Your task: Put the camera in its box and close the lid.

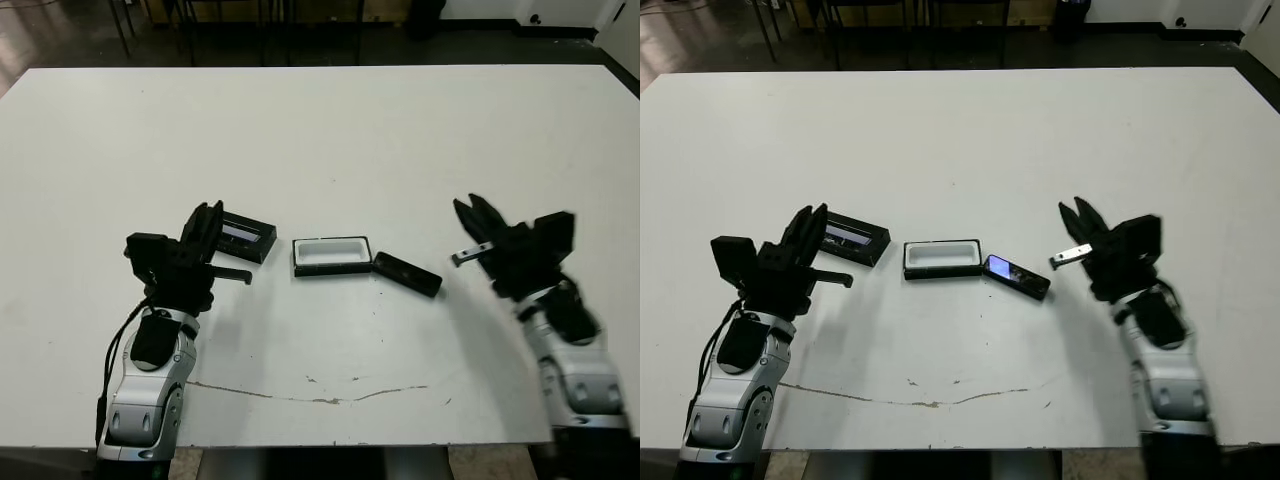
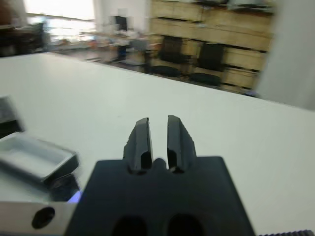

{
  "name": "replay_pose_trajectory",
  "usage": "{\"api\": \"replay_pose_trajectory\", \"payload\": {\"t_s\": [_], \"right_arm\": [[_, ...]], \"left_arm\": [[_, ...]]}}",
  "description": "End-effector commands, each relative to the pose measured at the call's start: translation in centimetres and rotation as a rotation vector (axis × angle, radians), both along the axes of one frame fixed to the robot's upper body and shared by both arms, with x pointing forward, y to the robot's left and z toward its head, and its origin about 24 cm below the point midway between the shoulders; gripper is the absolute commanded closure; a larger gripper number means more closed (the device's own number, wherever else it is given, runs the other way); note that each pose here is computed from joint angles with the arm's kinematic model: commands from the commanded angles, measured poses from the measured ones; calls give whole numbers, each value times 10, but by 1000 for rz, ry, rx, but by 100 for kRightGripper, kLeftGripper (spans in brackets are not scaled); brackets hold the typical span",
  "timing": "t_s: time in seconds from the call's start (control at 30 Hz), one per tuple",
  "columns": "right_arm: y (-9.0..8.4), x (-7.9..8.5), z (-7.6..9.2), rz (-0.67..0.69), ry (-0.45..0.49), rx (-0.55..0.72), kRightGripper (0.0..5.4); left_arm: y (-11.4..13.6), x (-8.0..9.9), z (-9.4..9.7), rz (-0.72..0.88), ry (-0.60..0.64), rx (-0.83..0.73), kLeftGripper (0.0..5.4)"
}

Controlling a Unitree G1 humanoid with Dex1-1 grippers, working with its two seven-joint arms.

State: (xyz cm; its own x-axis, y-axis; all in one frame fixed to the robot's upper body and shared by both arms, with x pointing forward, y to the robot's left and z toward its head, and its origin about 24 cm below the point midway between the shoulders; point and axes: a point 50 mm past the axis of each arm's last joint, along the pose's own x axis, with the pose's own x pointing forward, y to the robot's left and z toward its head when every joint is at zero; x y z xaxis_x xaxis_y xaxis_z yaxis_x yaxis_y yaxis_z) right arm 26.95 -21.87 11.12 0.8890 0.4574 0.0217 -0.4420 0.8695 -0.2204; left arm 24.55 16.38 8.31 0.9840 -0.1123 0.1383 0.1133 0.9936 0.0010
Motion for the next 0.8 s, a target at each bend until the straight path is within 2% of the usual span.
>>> {"api": "replay_pose_trajectory", "payload": {"t_s": [0.03, 0.13, 0.27, 0.67, 0.8], "right_arm": [[-11, 0, 17, 137, 83, -81, 498], [-13, -2, 27, 207, 136, -136, 442], [-7, -5, 30, 287, 198, -189, 347], [4, -3, -1, 428, 321, -207, 85], [6, -3, -6, 439, 346, -212, 30]], "left_arm": [[1, -3, -5, 8, 23, 7, 540], [0, -4, -5, 7, 25, 4, 540], [0, -4, -6, 4, 25, 5, 540], [3, -6, -6, 13, 30, 8, 540], [3, -6, -5, 10, 30, 16, 540]]}}
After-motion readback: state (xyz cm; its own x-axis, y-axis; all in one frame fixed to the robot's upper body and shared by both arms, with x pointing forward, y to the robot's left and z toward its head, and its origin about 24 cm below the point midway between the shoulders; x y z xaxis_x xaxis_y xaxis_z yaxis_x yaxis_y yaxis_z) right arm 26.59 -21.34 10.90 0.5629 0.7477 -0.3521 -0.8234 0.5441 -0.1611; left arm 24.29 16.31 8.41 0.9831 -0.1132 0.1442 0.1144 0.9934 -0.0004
